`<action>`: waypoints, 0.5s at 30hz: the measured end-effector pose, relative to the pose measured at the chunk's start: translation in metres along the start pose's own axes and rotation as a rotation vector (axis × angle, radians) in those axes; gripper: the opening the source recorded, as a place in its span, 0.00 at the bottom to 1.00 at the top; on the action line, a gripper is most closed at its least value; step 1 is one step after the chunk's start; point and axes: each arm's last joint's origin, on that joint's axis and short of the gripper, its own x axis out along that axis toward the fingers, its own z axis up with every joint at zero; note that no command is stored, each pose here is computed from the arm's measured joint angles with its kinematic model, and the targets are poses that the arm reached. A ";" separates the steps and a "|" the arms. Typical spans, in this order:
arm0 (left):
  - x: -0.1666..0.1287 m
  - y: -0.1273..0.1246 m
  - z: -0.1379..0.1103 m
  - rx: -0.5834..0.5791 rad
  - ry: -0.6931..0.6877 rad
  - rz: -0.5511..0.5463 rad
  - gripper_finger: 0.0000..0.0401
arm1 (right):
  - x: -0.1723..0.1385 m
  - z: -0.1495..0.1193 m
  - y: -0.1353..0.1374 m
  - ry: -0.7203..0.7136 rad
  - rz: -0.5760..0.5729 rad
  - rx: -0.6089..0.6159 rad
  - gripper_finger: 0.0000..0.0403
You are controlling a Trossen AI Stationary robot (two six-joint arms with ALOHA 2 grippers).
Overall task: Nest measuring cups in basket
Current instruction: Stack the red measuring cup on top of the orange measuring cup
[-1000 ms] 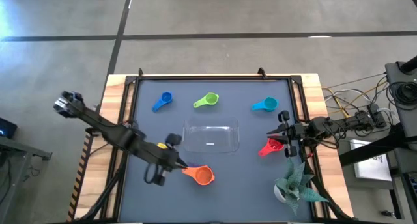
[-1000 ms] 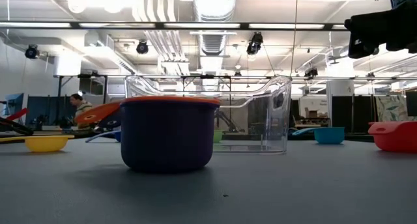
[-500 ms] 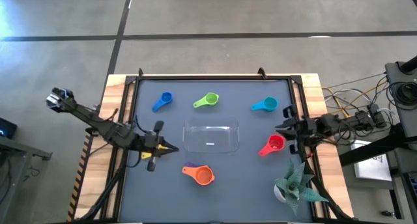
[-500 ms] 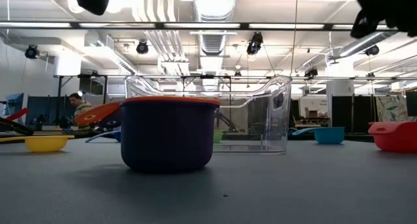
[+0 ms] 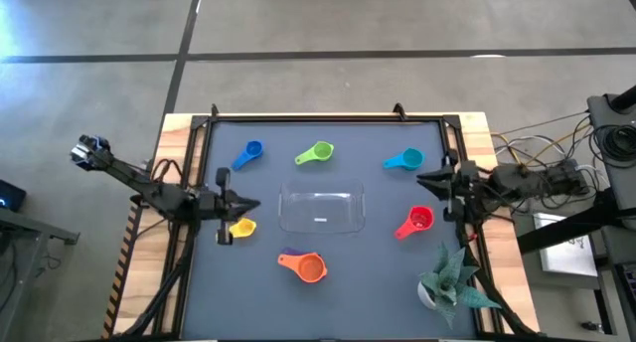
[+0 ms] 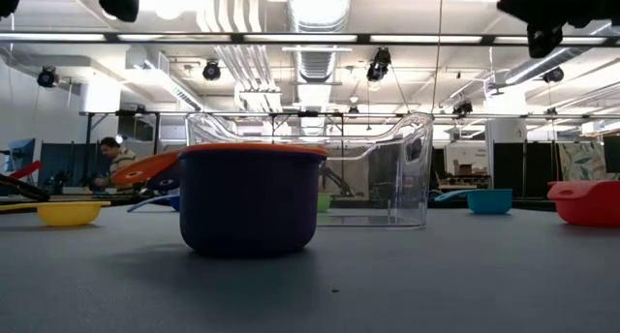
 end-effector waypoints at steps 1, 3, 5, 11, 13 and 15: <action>-0.001 0.002 -0.001 -0.002 0.002 0.030 0.00 | 0.001 0.007 0.001 0.064 -0.027 0.012 0.12; -0.003 0.003 -0.003 -0.001 0.008 0.056 0.00 | 0.005 0.018 0.004 0.188 -0.076 0.037 0.12; -0.003 0.003 -0.003 0.000 0.009 0.056 0.00 | 0.015 0.024 0.009 0.358 -0.126 0.051 0.12; -0.001 0.001 -0.006 0.010 0.023 0.053 0.00 | 0.047 0.016 0.024 0.919 -0.317 0.060 0.12; 0.000 0.000 -0.007 0.014 0.030 0.052 0.00 | 0.055 0.009 0.028 1.062 -0.342 0.037 0.12; 0.001 -0.001 -0.009 0.021 0.040 0.050 0.00 | 0.062 0.001 0.030 1.170 -0.348 0.018 0.14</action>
